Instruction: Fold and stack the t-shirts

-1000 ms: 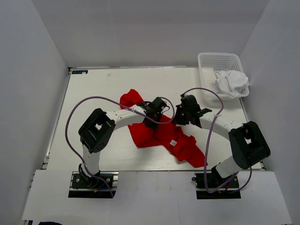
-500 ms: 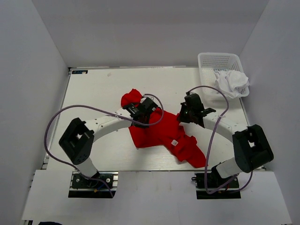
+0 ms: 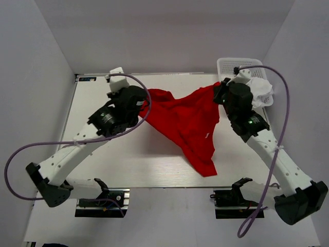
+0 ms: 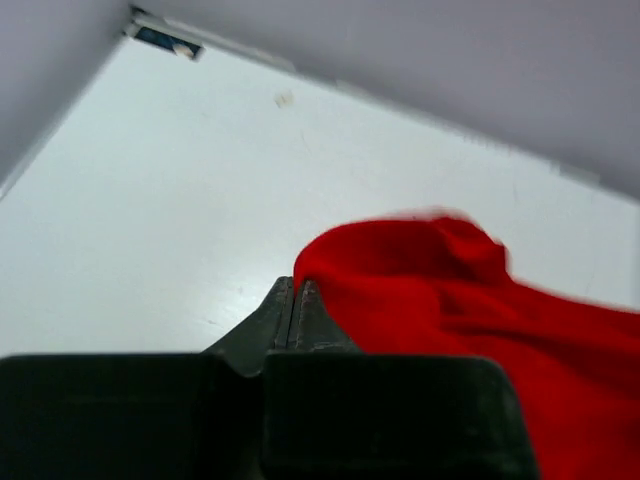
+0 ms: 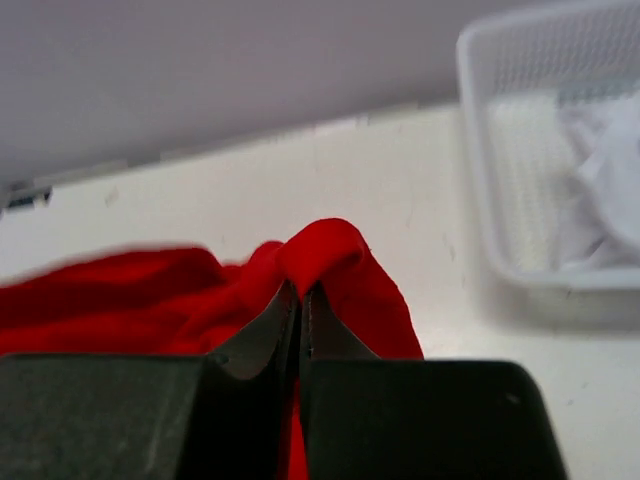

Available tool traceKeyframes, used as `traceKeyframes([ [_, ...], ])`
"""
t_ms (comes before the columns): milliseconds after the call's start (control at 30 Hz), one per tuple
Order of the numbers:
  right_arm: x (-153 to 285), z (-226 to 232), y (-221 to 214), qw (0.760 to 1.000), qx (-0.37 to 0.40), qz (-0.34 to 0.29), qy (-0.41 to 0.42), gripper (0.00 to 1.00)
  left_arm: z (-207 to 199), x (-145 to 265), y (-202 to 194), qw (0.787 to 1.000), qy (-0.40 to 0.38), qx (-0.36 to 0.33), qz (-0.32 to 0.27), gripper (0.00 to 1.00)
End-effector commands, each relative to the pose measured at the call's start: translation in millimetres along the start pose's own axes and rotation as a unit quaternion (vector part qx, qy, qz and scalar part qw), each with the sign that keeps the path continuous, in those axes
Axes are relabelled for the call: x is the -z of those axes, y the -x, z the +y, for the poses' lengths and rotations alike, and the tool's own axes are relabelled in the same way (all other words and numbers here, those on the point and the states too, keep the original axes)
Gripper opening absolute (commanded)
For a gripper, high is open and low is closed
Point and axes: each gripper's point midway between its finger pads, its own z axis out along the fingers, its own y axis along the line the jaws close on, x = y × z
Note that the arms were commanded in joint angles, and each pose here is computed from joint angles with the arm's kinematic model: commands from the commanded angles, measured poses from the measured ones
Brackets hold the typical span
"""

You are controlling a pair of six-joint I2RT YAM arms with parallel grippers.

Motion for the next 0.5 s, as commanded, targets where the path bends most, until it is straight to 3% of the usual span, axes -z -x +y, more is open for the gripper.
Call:
traceKeyframes([
  [0,27.0,-13.8,84.8,0.991,0.020,-0.119,-0.052,0.00,54.4,24.2,54.2,0.994,0.065,0.054,-0.076,0.00],
  [167,77.4,-17.1,174.4,0.970,0.047,-0.227,-0.078,0.00,110.5,61.8,93.3,0.979,0.064,0.147,-0.124,0.00],
  [267,104.9,-17.6,210.3,0.961,0.051,-0.257,-0.086,0.00,145.9,86.0,111.0,0.968,0.046,0.196,-0.148,0.00],
  [467,166.2,-0.1,262.1,0.944,0.049,-0.324,-0.023,0.00,188.1,126.1,140.7,0.946,-0.029,0.265,-0.182,0.00],
])
